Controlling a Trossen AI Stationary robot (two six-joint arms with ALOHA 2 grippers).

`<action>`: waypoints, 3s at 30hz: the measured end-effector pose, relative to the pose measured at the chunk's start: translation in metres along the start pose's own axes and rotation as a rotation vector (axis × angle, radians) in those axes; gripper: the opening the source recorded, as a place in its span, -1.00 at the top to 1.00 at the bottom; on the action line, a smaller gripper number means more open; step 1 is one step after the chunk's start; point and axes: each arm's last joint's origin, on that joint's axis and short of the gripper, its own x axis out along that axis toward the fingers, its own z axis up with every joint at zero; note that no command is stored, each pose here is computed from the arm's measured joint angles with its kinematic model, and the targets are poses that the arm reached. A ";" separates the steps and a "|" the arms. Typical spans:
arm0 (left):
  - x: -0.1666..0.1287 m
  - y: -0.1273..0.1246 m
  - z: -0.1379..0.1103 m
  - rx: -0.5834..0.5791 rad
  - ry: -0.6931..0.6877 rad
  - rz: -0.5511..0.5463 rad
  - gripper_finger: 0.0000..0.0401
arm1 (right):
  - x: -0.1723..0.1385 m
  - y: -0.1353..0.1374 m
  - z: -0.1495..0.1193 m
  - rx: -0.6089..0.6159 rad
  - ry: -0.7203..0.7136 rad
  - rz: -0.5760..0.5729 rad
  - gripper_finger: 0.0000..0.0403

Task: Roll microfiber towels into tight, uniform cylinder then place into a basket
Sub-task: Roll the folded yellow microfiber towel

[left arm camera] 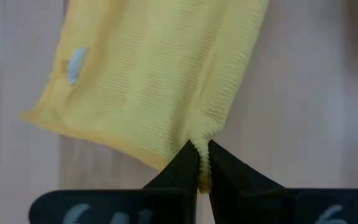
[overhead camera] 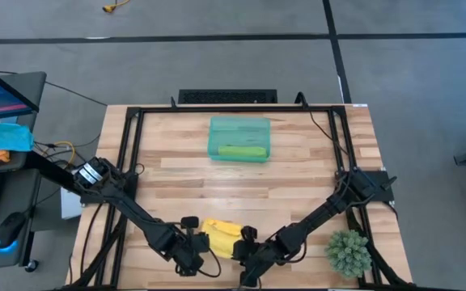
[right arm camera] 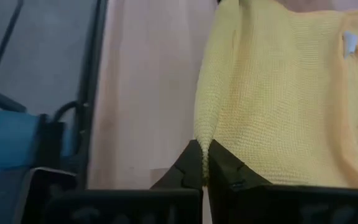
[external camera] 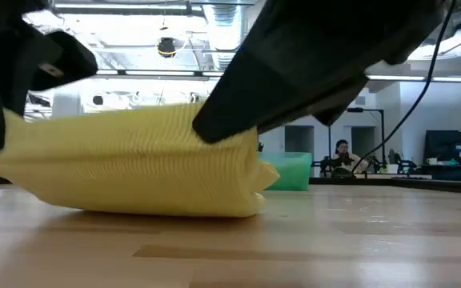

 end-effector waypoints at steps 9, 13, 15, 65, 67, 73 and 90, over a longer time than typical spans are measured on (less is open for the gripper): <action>-0.007 -0.001 0.003 -0.205 0.021 0.005 0.95 | -0.005 0.006 0.006 -0.007 0.014 -0.020 0.86; -0.006 0.006 0.004 -0.223 0.045 0.045 0.95 | -0.003 -0.002 0.011 0.018 0.010 -0.041 0.92; -0.006 0.010 0.004 -0.230 0.064 0.056 0.94 | -0.001 -0.007 0.013 0.055 0.013 -0.054 0.93; 0.015 0.027 0.011 -0.263 0.259 -0.267 0.94 | -0.007 0.006 0.012 0.230 0.038 0.061 0.95; 0.015 0.028 0.010 -0.296 0.274 -0.258 0.94 | -0.006 -0.004 0.013 0.312 0.063 -0.010 0.94; 0.018 0.034 0.014 -0.342 0.327 -0.305 0.94 | 0.022 -0.030 0.007 0.419 0.137 -0.066 0.94; 0.018 0.038 0.014 -0.346 0.336 -0.288 0.94 | 0.035 -0.069 0.025 0.517 0.161 -0.076 0.91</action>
